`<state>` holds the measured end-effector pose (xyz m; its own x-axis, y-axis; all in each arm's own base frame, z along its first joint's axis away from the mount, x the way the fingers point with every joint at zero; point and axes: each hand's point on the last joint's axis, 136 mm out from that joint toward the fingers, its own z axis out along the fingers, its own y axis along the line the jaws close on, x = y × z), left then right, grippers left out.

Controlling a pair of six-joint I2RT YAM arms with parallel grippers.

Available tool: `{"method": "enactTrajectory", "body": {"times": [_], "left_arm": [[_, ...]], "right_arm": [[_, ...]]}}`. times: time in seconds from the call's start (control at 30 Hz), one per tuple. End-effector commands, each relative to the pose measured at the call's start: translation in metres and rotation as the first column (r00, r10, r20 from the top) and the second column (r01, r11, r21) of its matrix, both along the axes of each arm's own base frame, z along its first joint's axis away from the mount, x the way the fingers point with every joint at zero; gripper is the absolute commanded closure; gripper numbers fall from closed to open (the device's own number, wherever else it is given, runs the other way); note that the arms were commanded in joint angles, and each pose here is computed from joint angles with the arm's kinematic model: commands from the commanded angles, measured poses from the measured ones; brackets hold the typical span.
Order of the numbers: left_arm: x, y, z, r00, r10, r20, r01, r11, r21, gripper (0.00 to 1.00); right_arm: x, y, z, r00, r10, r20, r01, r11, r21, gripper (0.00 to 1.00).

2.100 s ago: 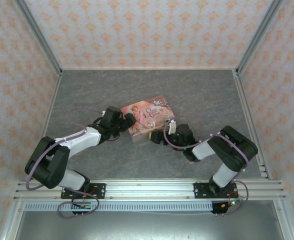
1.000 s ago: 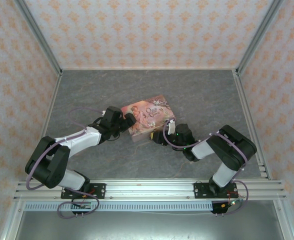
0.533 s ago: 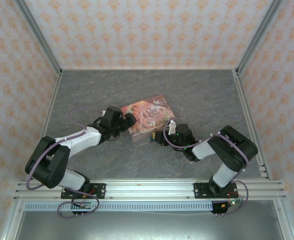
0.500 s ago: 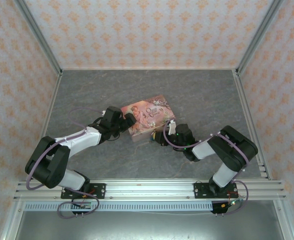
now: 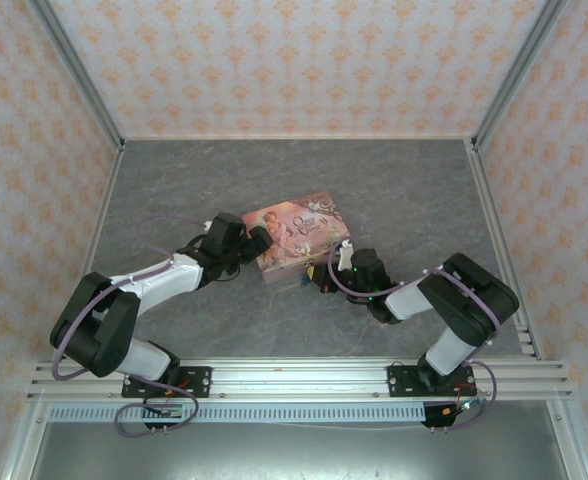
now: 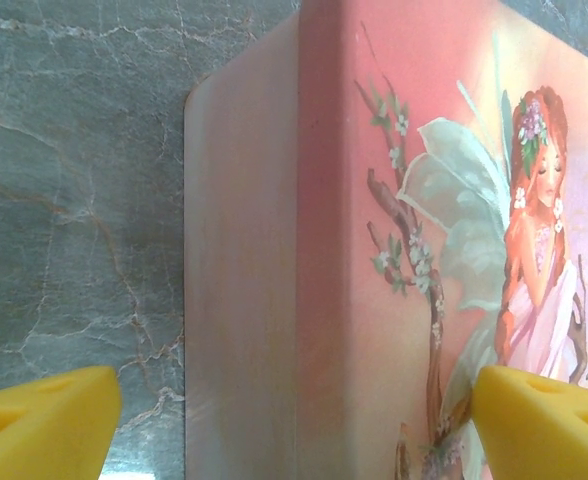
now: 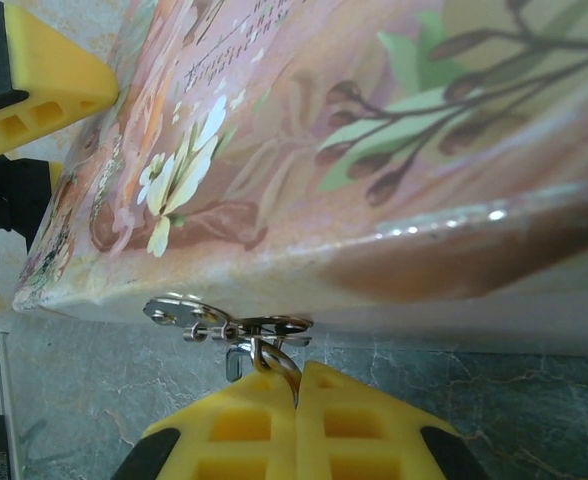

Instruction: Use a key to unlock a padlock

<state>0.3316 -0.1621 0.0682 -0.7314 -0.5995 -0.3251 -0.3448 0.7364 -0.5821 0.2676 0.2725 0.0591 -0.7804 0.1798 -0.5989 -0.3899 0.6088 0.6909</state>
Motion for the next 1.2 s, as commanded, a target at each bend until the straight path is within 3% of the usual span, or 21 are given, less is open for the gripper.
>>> {"method": "enactTrajectory", "body": {"times": [0.0, 0.3, 0.77, 1.17], "left_arm": [[-0.056, 0.024, -0.056, 0.968, -0.001, -0.25, 0.04, 0.988, 0.149, 0.1], [-0.057, 0.025, -0.058, 0.968, 0.002, -0.253, 0.037, 0.988, 0.15, 0.1], [-0.055, 0.023, -0.058, 0.969, 0.001, -0.249, 0.036, 0.989, 0.146, 0.09], [-0.053, 0.02, -0.058, 0.971, -0.004, -0.24, 0.037, 0.99, 0.133, 0.07]], "right_arm": [[0.013, 0.002, 0.037, 0.995, -0.066, 0.079, 0.058, 0.994, 0.095, 0.99], [0.027, -0.02, 0.044, 0.976, -0.216, 0.02, 0.211, 0.968, 0.138, 1.0], [0.044, -0.041, 0.055, 0.935, -0.345, -0.079, 0.354, 0.909, 0.22, 1.0], [0.051, -0.047, 0.035, 0.916, -0.377, -0.137, 0.393, 0.912, 0.115, 1.0]]}}
